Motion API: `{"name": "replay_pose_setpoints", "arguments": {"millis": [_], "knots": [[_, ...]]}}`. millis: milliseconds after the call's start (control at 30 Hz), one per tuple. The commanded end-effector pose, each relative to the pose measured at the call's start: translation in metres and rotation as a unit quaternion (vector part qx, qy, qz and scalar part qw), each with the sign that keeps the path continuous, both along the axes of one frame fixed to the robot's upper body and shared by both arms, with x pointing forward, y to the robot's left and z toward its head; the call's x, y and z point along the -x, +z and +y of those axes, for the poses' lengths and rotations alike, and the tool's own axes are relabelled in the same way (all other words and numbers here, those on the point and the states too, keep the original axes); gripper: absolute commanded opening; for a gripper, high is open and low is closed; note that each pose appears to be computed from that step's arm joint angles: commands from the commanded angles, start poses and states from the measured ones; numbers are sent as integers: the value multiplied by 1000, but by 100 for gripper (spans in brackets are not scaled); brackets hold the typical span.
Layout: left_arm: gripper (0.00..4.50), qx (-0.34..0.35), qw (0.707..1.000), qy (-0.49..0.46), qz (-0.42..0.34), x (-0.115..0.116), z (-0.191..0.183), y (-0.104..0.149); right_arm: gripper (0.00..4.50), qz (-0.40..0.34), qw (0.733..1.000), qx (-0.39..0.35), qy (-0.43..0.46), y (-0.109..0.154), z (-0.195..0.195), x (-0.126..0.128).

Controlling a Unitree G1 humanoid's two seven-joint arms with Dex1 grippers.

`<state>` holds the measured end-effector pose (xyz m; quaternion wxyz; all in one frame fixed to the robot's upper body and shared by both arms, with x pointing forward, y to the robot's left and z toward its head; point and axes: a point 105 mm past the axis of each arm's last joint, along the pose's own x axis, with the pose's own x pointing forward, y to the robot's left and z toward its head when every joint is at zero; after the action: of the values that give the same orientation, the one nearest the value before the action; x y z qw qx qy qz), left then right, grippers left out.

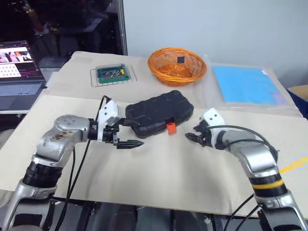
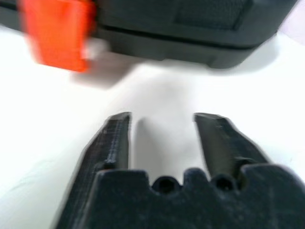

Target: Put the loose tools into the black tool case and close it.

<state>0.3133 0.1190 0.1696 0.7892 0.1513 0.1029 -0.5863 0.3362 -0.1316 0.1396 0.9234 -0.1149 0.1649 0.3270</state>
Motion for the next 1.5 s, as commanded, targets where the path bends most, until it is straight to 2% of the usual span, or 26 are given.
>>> {"name": "replay_pose_setpoints", "arguments": {"millis": [33,67,400,567,700,767,1100,1300,1367,1400,1500], "knots": [[450,-10,1000,5,-19,-12,-6,2,434,-10,998,-65,-20,16,20,1],[450,-11,1000,4,-14,-13,-8,0,449,-8,997,-72,-32,14,22,-2],[450,-23,1000,5,-19,-29,-12,-5,449,-8,995,-71,-64,3,40,-20],[450,-26,999,7,-24,-33,-10,-5,321,-5,997,-59,-55,-4,46,-23],[450,-25,999,9,-24,-34,-10,-7,166,-18,997,-64,-46,0,51,-23],[450,-26,999,10,-24,-34,-10,-9,117,-29,996,-68,-41,5,53,-22],[450,-45,999,22,-4,-36,-4,-26,115,-111,993,-45,-15,27,60,-17],[450,-52,999,17,-2,-38,-7,-32,115,-87,995,-37,-14,17,63,-27],[450,-53,998,15,1,-38,-8,-34,216,-75,996,-36,-16,8,64,-33],[450,-53,998,15,2,-38,-8,-35,231,-75,996,-43,-19,8,63,-34],[450,-51,999,16,5,-37,-8,-36,325,-81,995,-57,-27,16,57,-29]]}}
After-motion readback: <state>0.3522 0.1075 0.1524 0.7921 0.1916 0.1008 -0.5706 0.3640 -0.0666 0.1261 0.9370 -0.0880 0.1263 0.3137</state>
